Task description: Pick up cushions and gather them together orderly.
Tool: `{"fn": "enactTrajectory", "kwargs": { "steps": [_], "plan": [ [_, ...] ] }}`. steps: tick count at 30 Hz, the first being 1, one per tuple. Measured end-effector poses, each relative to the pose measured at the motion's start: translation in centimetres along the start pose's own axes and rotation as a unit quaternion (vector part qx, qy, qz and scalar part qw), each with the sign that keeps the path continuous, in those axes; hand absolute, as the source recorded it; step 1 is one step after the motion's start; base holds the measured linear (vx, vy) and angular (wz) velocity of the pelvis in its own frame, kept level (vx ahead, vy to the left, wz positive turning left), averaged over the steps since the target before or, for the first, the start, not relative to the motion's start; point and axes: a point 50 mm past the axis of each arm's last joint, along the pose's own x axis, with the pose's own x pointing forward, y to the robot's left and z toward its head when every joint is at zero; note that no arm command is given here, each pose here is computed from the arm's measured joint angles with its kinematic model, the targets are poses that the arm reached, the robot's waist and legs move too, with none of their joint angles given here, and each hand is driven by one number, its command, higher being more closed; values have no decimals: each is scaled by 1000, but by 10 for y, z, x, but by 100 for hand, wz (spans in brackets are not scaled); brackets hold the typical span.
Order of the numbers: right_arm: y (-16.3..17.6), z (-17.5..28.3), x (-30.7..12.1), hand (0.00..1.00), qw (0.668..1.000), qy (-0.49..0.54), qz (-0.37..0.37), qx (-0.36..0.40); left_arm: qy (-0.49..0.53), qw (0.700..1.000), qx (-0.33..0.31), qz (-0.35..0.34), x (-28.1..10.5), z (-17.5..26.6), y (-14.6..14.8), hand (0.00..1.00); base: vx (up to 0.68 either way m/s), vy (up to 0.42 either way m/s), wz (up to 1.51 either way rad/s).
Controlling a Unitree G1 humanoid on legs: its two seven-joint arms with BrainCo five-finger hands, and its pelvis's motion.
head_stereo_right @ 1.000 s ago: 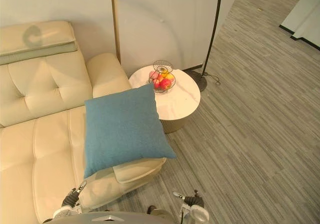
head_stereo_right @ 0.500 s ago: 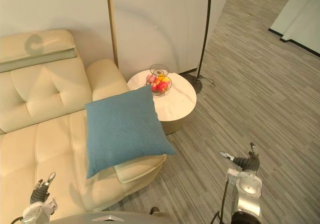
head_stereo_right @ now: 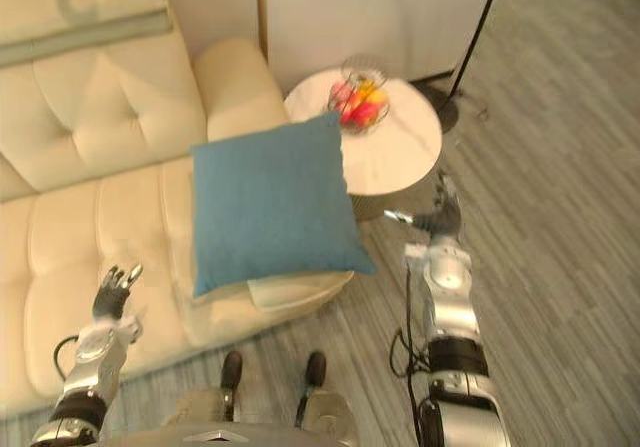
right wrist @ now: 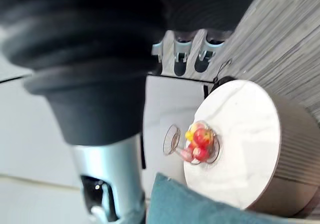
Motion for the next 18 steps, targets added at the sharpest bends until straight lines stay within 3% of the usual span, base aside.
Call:
{"fn": "enactTrajectory", "kwargs": {
  "steps": [8, 17, 18],
  "plan": [
    [30, 85, 52, 0, 993, -119, 21, 16, -113, 993, 6, -44, 38, 89, -44, 0, -81, -18, 4],
    [68, 141, 76, 0, 984, -169, 55, 24, -196, 970, 50, -132, 43, 164, -111, 0, -72, -31, 0],
    [71, 145, 77, 100, 983, -171, 57, 30, -201, 968, 55, -137, 43, 169, -115, 0, -55, -40, -1]
  ]
}}
